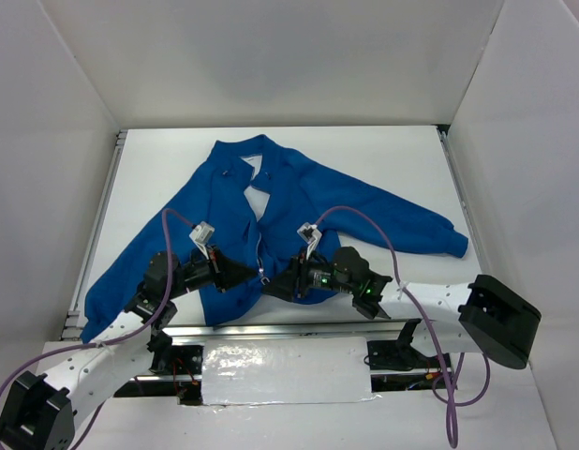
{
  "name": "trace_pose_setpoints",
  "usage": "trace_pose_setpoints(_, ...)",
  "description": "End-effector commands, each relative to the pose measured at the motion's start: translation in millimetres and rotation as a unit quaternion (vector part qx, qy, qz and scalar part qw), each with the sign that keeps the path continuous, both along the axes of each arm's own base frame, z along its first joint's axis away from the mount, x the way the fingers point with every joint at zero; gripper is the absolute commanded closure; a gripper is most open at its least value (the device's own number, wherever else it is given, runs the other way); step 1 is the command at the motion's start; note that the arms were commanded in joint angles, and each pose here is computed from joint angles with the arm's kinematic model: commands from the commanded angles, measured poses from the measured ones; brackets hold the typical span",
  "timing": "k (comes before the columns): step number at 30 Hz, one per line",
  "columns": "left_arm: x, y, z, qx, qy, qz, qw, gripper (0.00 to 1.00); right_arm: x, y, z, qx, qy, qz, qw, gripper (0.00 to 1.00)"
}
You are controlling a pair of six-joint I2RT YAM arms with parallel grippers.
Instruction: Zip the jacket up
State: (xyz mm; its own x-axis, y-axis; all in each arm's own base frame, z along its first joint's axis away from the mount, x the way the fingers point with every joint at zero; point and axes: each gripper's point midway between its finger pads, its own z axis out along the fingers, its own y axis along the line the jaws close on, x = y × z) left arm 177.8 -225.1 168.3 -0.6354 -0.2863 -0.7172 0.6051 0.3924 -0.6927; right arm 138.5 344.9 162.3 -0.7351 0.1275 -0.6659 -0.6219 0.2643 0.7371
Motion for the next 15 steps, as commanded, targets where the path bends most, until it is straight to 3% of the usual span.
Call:
trace_pose_setpoints(1, -0.3, -4.3, 31.6, -0.025, -0.048, -0.013, 0.998, 1.0, 1.1, 5.0, 16.5, 0.031, -0.023, -0.001, 0.999, 0.34)
trace_pose_setpoints(8, -0.2, -4.3, 30.9, -0.027, -0.047, -0.012, 0.998, 1.0, -1.5, 9.2, 18.4, 0.036, -0.02, 0.007, 0.999, 0.51)
trace_pose_setpoints(15, 0.0, -4.2, 33.0, -0.028, -0.05, -0.011, 0.998, 1.0, -1.5, 10.8, 11.9, 0.029, -0.007, 0.003, 1.0, 0.58)
